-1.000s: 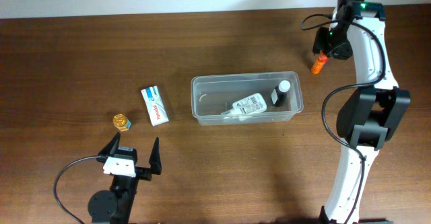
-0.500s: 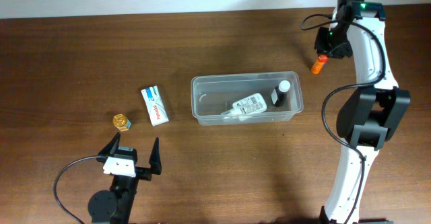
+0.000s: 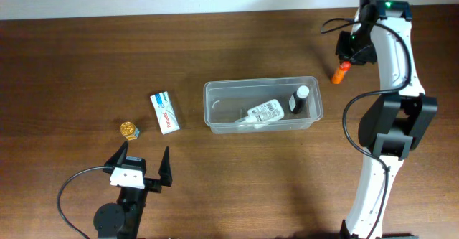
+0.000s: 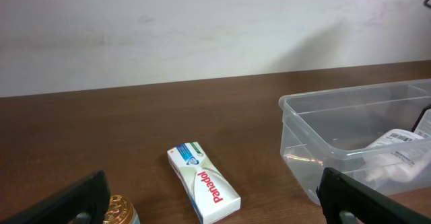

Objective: Pack container
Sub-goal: 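Close the right gripper on the orange tube and lift it, then carry the orange tube over the container and lower it inside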

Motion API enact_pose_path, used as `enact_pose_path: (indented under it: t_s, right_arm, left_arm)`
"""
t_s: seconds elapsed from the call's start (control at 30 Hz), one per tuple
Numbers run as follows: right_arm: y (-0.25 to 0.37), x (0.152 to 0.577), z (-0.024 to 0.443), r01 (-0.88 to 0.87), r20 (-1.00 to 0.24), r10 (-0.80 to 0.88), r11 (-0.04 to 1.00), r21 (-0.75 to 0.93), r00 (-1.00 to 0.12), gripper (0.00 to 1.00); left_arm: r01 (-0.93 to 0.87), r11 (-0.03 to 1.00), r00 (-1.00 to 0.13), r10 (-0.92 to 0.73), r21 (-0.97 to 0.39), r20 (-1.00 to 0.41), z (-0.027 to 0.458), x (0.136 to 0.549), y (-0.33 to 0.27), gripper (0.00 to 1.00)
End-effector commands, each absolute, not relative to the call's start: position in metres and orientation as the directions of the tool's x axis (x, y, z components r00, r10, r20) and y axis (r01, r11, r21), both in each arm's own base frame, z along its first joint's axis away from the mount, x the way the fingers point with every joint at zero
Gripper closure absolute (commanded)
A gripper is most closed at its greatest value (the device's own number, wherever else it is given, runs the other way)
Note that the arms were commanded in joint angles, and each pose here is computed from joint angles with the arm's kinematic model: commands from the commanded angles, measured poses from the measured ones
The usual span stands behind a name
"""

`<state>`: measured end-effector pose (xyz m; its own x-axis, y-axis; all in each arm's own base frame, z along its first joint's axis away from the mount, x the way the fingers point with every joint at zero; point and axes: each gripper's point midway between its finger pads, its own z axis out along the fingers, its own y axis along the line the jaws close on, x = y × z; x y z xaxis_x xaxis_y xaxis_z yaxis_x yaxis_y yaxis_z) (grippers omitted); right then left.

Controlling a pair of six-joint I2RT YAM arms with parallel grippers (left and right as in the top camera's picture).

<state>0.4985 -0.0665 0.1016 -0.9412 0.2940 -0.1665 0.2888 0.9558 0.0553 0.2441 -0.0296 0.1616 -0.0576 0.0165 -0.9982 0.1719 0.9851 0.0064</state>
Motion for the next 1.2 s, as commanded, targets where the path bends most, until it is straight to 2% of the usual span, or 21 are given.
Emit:
enact_pose_path:
  t_s: [0.0, 0.27, 0.3, 0.47, 0.7, 0.93, 1.17]
  right_arm:
    - [-0.061, 0.504, 0.146, 0.281, -0.242, 0.292, 0.956, 0.082, -0.925, 0.80]
    - [-0.047, 0.474, 0.215, 0.290, -0.246, 0.320, 0.945, 0.151, -0.915, 0.80]
    - [-0.043, 0.476, 0.224, 0.273, -0.271, 0.313, 0.946, 0.176, -0.910, 0.83]
    - [-0.015, 0.467, 0.265, 0.201, -0.327, 0.297, 0.934, 0.295, -0.897, 0.83]
    - [0.025, 0.443, 0.305, 0.092, -0.397, 0.210, 0.951, 0.296, -0.894, 0.82]
    - [0.059, 0.398, 0.292, 0.021, -0.329, 0.068, 0.989, 0.146, -0.942, 0.82]
    - [0.094, 0.368, 0.256, -0.060, -0.188, -0.036, 0.991, 0.122, -0.982, 0.83]
  left_arm:
    - [0.183, 0.983, -0.054, 0.030, 0.020, -0.998, 0.162, 0.243, -0.031, 0.01]
    - [0.183, 0.983, -0.054, 0.030, 0.020, -0.998, 0.162, 0.243, -0.031, 0.01]
    - [0.183, 0.983, -0.054, 0.030, 0.020, -0.998, 0.162, 0.243, -0.031, 0.01]
    - [0.183, 0.983, -0.054, 0.030, 0.020, -0.998, 0.162, 0.243, -0.031, 0.01]
    - [0.183, 0.983, -0.054, 0.030, 0.020, -0.998, 0.162, 0.243, -0.031, 0.01]
    - [0.183, 0.983, -0.054, 0.030, 0.020, -0.998, 0.162, 0.243, -0.031, 0.01]
    - [0.183, 0.983, -0.054, 0.030, 0.020, -0.998, 0.162, 0.243, -0.031, 0.01]
